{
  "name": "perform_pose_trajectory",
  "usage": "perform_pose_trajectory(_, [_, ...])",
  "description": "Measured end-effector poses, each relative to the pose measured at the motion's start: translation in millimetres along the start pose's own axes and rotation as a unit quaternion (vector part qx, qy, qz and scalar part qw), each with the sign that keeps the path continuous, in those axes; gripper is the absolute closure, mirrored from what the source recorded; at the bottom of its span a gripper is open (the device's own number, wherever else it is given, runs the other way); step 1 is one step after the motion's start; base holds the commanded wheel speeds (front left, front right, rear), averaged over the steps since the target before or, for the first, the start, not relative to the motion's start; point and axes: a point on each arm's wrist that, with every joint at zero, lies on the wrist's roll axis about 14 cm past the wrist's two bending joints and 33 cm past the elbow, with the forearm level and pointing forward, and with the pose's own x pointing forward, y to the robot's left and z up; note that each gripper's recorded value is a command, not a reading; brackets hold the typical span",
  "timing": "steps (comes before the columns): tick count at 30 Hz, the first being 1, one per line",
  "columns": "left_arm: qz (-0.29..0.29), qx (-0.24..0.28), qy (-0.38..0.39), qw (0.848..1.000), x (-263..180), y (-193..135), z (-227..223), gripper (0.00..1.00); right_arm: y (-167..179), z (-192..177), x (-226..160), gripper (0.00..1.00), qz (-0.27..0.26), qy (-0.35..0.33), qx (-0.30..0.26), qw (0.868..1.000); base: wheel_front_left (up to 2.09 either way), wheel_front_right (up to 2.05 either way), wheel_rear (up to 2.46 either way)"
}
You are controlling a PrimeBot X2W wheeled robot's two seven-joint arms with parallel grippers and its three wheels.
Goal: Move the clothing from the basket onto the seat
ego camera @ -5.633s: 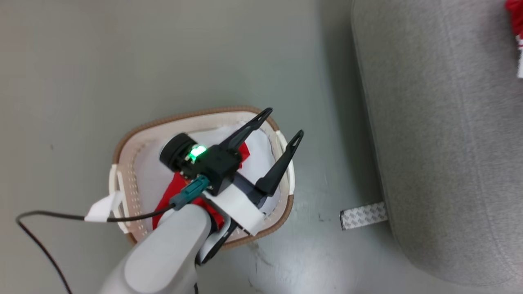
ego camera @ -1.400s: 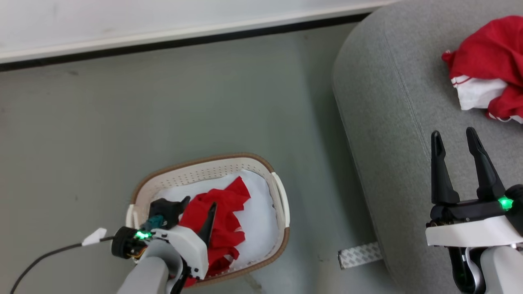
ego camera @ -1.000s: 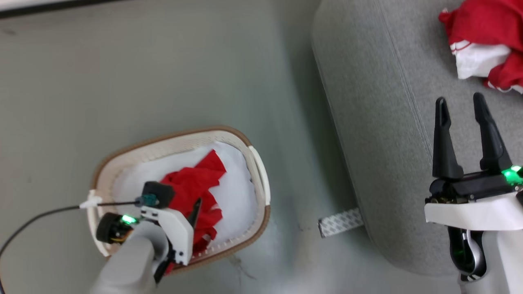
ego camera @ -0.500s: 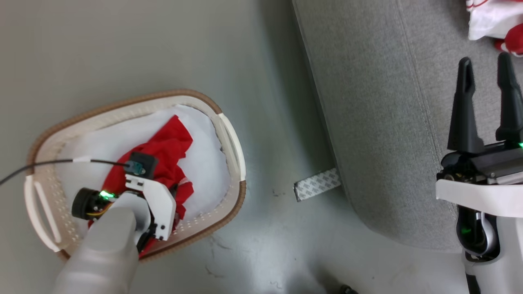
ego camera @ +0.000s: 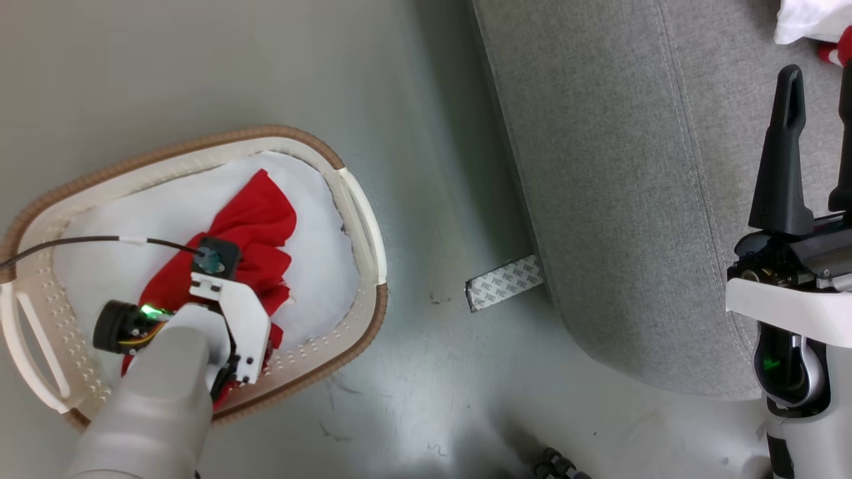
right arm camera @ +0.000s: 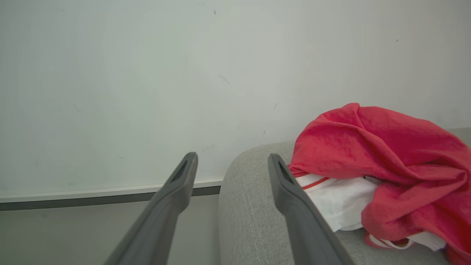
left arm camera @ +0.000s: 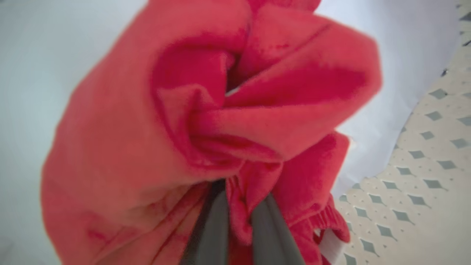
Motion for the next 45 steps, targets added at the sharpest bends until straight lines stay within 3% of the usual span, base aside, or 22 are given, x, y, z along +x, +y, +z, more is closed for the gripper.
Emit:
perform_pose_trajectory(13, [-0.009,-0.005,-0.093,0.996,-52.1,-28.5,37.7,1.00,7.1,44.5,-13.3,0.00,0.008,-0.043,-0.002,0.999,0.00,0.00,0.00])
perform_pose_trajectory(27, [0.022,0.004,-0.264,0.964,-161.7,-52.5,90.9,1.00,39.3,74.8,-52.7,0.00,0.052,-0.058,0.038,0.996,0.00,0.00,0.00])
perform_pose_trajectory(39, [0.035,0.014,-0.403,0.915,-259.3,-78.7,123.1,1.00,73.5,99.9,-85.8,0.00,0.104,-0.081,0.075,0.988,0.00,0.00,0.00])
perform_pose_trajectory(45, [0.047,0.030,-0.489,0.870,-321.2,-85.6,152.1,1.00,95.9,108.9,-97.9,0.00,0.138,-0.090,0.088,0.982,0.00,0.00,0.00])
